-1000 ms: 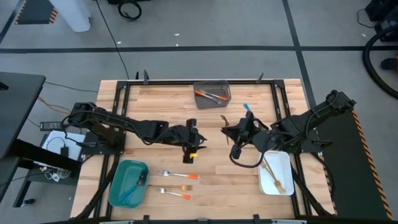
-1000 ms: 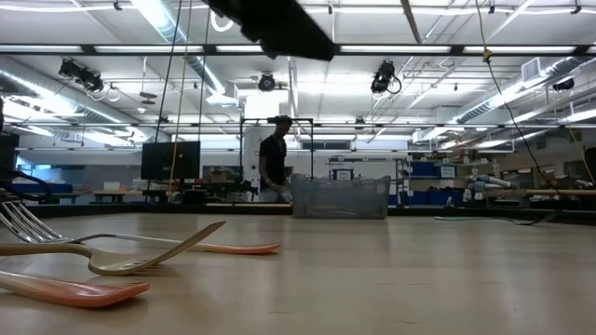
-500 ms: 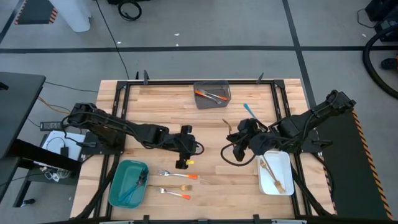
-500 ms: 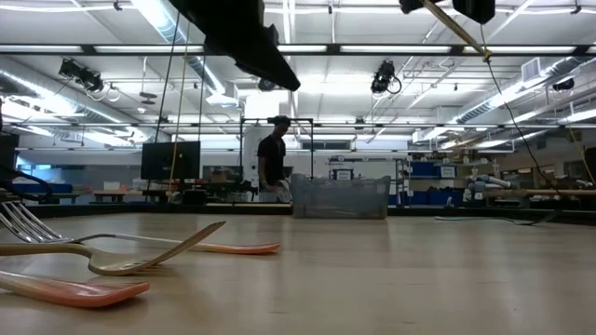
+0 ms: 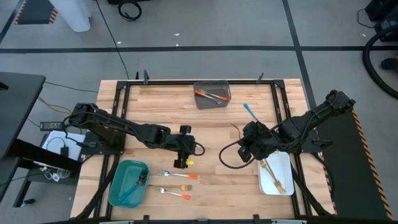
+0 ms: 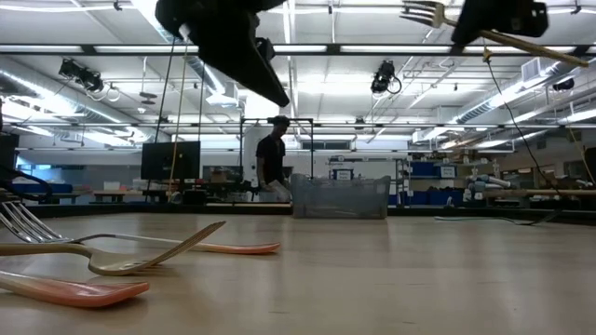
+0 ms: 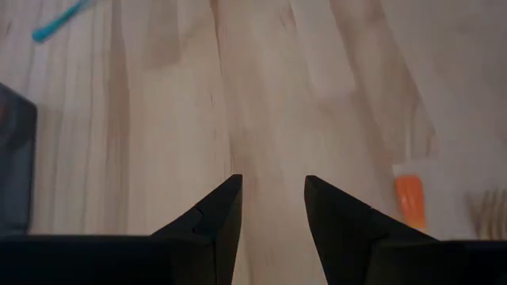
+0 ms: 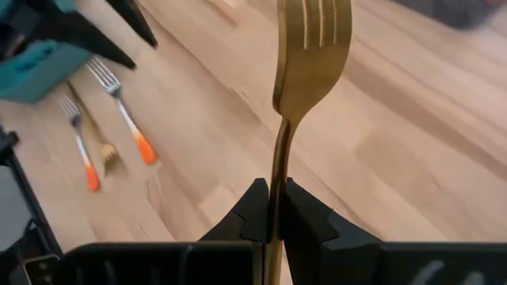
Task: Sort silverware by color (type)
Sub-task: Put the gold fork into the white bin
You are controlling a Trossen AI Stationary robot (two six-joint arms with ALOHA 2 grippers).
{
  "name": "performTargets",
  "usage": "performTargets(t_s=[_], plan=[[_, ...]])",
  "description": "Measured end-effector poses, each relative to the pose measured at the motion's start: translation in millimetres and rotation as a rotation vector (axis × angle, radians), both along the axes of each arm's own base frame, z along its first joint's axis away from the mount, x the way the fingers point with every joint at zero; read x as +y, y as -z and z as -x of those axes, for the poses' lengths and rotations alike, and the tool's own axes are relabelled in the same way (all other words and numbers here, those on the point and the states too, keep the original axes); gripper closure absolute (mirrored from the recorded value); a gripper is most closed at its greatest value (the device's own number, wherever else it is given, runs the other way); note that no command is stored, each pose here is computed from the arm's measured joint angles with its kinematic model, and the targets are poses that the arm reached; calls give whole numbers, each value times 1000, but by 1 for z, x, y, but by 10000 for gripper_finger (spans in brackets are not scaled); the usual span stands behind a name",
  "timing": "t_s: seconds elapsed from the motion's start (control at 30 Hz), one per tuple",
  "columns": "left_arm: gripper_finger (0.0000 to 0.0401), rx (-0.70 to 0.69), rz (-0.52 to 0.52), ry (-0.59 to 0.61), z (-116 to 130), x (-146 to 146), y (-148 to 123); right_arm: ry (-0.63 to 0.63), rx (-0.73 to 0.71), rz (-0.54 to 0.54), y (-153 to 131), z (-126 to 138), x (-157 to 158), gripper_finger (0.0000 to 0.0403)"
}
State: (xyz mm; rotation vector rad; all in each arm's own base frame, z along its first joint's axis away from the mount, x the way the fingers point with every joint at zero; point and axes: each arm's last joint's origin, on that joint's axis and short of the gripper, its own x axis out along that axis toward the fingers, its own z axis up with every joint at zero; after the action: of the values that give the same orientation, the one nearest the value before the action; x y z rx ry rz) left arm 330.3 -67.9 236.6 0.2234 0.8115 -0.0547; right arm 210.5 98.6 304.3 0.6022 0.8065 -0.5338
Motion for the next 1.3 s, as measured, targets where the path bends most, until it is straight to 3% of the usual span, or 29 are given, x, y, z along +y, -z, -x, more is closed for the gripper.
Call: performTargets(t_s=[0.53,0.87,1.1,1.3], plan=[[255,-72,-42,33,-19,5,11,73,93,-69,6,22,16,373],[255,-101,-59,22,-8,17,41,169,160,-167,9,40,28,373],[255,-106,-74,24,-8,21,40,140,279,-274,11,50,37,373],[255,-157,-47,96,-8,18,31,153,357,-242,31,67,44,373]])
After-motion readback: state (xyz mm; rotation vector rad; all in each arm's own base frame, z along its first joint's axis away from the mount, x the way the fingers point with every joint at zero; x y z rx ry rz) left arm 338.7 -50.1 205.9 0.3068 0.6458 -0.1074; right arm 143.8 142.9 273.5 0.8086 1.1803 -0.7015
